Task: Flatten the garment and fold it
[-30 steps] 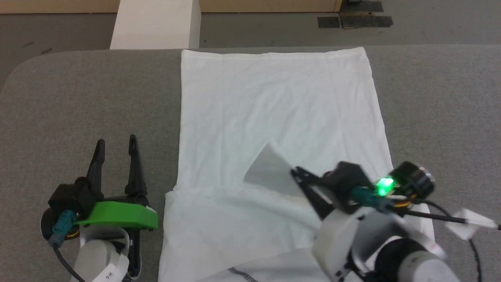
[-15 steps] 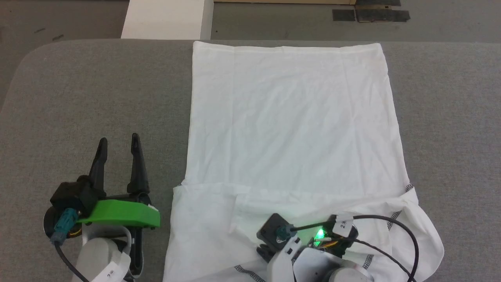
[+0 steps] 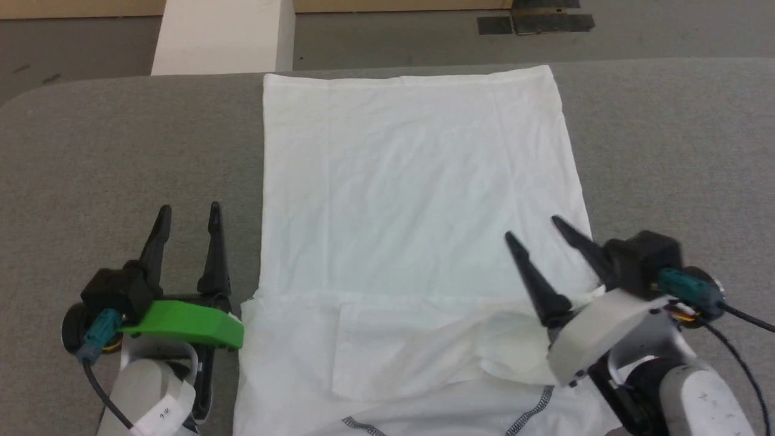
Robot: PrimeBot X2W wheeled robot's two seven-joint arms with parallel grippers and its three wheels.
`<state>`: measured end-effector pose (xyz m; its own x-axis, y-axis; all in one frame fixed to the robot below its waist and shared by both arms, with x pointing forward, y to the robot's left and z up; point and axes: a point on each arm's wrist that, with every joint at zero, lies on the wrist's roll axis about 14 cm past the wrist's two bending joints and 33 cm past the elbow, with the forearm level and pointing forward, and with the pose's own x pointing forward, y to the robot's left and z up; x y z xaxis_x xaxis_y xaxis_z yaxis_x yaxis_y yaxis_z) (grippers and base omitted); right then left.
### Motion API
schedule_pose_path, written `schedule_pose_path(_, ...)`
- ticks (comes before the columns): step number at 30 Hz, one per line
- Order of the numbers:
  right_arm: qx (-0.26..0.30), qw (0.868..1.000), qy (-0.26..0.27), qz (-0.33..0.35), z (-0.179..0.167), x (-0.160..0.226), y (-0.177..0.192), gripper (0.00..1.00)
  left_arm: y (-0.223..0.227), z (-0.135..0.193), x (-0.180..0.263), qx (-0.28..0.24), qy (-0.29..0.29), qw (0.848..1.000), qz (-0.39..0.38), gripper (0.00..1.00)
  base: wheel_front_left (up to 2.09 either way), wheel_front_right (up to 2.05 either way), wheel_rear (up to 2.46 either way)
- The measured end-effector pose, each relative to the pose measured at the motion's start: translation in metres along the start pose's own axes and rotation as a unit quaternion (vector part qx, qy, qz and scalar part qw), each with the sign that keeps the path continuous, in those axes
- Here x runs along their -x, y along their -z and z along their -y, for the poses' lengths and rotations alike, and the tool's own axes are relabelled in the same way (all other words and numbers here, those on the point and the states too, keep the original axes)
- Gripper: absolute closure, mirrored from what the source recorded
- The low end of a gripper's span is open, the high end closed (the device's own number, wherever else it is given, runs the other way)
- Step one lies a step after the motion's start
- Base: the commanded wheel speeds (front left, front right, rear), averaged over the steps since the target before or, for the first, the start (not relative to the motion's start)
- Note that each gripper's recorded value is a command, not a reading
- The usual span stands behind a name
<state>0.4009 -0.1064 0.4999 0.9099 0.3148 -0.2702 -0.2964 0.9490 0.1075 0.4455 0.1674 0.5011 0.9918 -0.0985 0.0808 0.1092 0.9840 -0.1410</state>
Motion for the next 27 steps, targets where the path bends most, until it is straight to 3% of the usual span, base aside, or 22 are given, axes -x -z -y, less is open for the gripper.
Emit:
schedule_pose_path(5,0.001,0.992,0.084,0.093,0.051,0.018,-0.03,0.0,-0.011,0.018,-0.031,-0.026,0.053,0.998,0.004,0.0,0.0,0.0,0.0)
schedule_pose_path(11,0.007,0.977,0.148,0.152,0.092,0.028,-0.032,0.0,-0.012,0.026,-0.08,-0.066,0.101,0.993,-0.018,0.0,0.0,0.0,0.0)
schedule_pose_path(14,0.007,0.973,0.168,0.161,0.106,0.029,-0.024,0.0,-0.004,0.022,-0.108,-0.095,0.114,0.988,-0.051,0.0,0.0,0.0,0.0)
schedule_pose_path(21,0.003,0.972,0.181,0.15,0.121,0.016,0.0,0.0,0.028,0.01,-0.171,-0.086,0.11,0.979,-0.148,0.0,0.0,0.0,0.0)
schedule_pose_path(27,0.003,0.971,0.194,0.141,0.132,0.01,0.013,0.0,0.069,0.01,-0.205,-0.088,0.113,0.957,-0.253,0.0,0.0,0.0,0.0)
